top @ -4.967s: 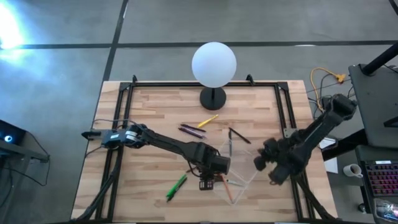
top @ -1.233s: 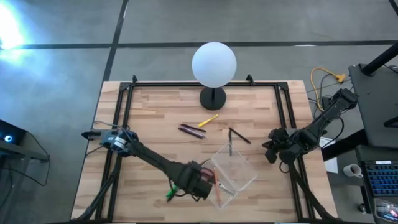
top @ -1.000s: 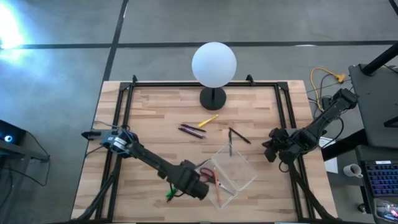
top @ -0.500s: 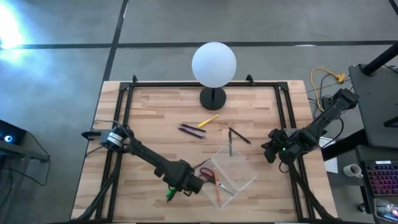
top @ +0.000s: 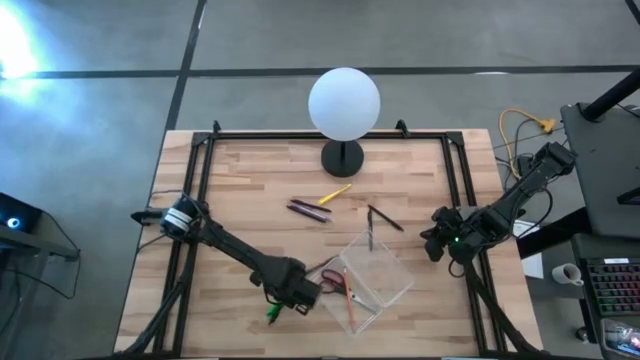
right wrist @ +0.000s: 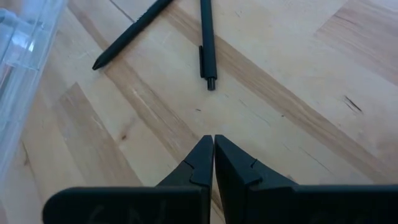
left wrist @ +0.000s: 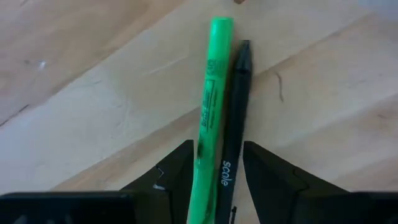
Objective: Pick & place school supplies into a supply box
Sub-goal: Put the green pen into the supply box
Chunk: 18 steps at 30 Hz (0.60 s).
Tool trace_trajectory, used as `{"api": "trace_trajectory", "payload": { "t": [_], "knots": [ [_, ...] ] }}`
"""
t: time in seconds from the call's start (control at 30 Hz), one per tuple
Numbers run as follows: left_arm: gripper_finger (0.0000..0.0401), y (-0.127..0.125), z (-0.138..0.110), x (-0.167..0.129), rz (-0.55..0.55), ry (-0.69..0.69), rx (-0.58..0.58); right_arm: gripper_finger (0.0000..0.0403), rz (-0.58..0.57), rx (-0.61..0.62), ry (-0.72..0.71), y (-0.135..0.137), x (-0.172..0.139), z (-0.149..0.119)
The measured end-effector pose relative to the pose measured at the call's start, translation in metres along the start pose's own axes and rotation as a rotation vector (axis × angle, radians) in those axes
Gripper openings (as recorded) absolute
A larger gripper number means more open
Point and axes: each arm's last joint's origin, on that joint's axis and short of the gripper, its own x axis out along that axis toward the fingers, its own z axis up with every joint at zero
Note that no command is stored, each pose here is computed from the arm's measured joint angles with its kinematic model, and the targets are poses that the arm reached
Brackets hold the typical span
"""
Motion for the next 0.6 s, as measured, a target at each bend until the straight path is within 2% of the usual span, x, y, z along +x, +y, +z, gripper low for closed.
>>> {"api": "trace_trajectory", "payload": {
  "t": [0.27,0.47,0.6],
  "knots": [
    [0.0123,-0.002,0.000,-0.003,-0.029,0.002,0.002,0.0009,-0.029,-0.019,0.003,0.000,0.002,-0.002],
    [0.0123,0.000,-0.003,-0.016,-0.061,0.005,0.016,0.0009,-0.050,-0.013,0.007,0.001,0.004,-0.003],
    [0.0123,0.006,-0.004,-0.019,-0.039,0.002,0.018,0.0009,-0.052,-0.016,0.009,0.001,0.004,-0.003]
  ]
}}
